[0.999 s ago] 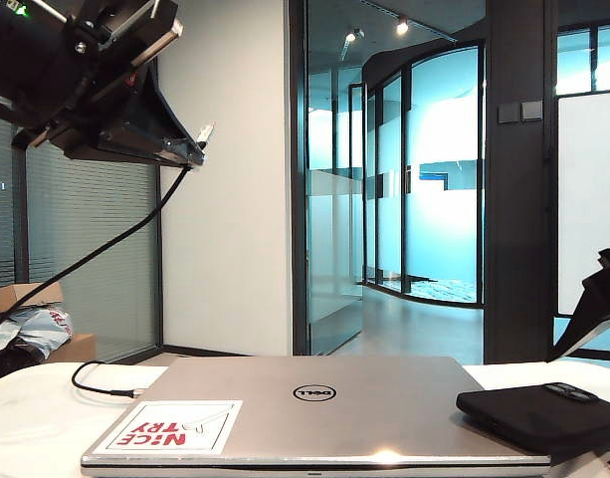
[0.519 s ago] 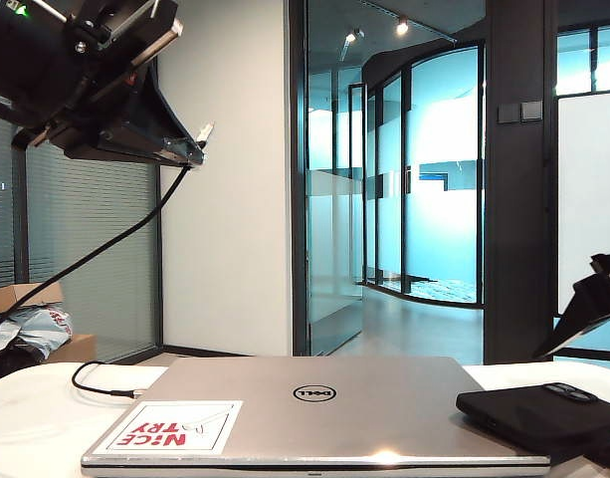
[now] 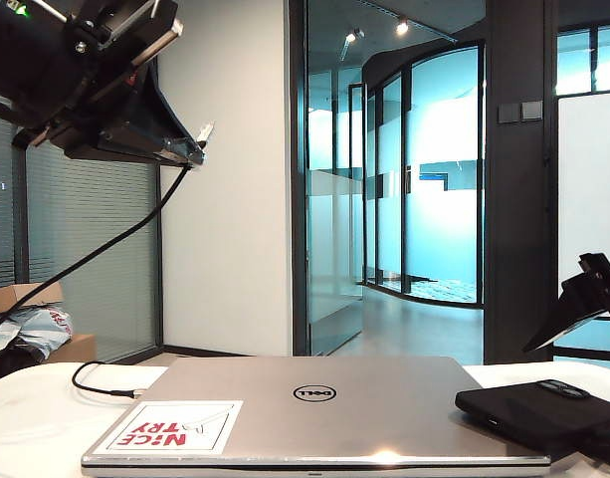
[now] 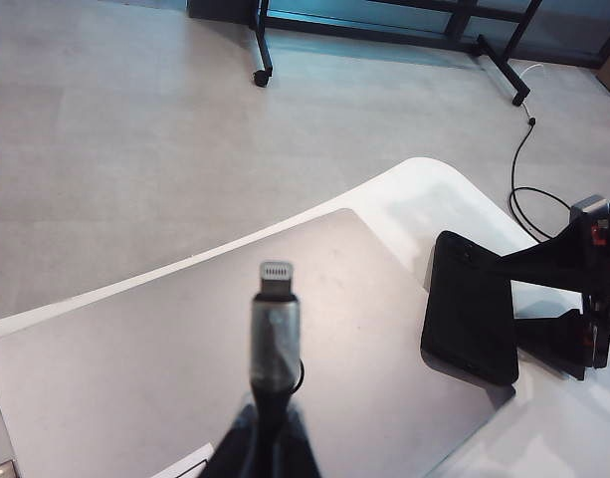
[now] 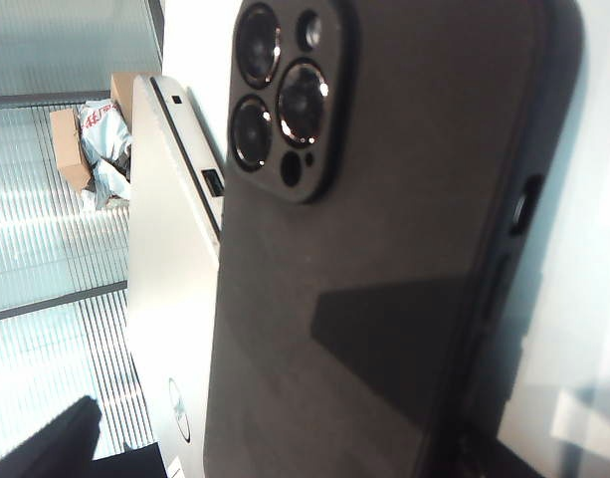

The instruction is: Pick up the charging cable and the phone, plug the charging cable into the charging port on the phone, and finally place them back on the table.

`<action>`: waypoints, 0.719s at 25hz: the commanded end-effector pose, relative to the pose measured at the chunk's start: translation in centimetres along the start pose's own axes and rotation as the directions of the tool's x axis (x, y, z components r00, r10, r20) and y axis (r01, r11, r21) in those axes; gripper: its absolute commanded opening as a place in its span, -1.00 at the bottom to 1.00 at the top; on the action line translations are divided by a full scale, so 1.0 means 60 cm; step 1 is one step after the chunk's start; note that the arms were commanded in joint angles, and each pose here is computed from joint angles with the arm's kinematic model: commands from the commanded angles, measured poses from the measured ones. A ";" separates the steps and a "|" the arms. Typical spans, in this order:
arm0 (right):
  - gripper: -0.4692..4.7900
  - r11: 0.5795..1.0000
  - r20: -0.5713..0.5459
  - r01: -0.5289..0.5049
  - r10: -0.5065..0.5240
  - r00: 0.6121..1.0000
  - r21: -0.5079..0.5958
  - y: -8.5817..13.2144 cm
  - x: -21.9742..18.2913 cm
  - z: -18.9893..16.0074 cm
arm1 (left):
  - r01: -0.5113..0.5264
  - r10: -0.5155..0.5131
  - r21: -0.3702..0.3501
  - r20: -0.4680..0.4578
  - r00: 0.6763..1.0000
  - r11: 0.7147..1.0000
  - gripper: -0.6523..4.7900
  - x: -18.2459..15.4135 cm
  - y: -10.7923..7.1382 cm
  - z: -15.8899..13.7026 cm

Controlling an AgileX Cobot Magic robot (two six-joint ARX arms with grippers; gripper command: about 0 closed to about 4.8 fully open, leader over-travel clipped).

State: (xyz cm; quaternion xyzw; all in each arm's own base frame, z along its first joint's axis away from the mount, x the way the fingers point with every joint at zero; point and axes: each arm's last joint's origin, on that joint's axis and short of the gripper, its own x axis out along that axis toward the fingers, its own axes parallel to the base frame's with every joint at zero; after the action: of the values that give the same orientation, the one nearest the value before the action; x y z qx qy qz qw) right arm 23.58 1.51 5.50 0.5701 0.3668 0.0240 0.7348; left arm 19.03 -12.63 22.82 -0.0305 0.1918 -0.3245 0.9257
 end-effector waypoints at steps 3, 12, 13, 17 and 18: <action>1.00 0.999 0.023 0.050 -0.050 0.998 0.015 -0.007 0.000 -0.001 | 0.006 -0.006 0.011 0.019 1.000 1.000 -0.78 -0.001 -0.001 0.005; 0.90 0.997 0.016 0.068 -0.069 0.997 0.024 -0.011 0.000 -0.002 | 0.007 -0.007 0.012 0.019 1.000 1.000 -0.78 -0.001 -0.001 0.005; 0.73 0.997 0.012 0.078 -0.078 0.997 0.028 -0.012 0.000 -0.003 | 0.007 -0.007 0.012 0.019 1.000 1.000 -0.78 -0.001 -0.001 0.005; 0.27 0.993 0.003 0.113 -0.114 0.994 0.045 -0.018 -0.001 -0.005 | 0.006 -0.006 0.011 0.019 1.000 1.000 -0.78 -0.001 -0.001 0.005; 0.16 0.991 0.007 0.123 -0.124 0.992 0.048 -0.019 -0.001 -0.006 | 0.006 -0.006 0.011 0.019 1.000 1.000 -0.78 -0.001 -0.001 0.005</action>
State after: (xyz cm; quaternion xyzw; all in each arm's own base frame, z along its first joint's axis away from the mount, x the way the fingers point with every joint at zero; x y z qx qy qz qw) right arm 23.44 1.43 5.15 0.5677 0.3771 -0.0031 0.7317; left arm 19.03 -12.64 22.81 -0.0304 0.1920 -0.3246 0.9257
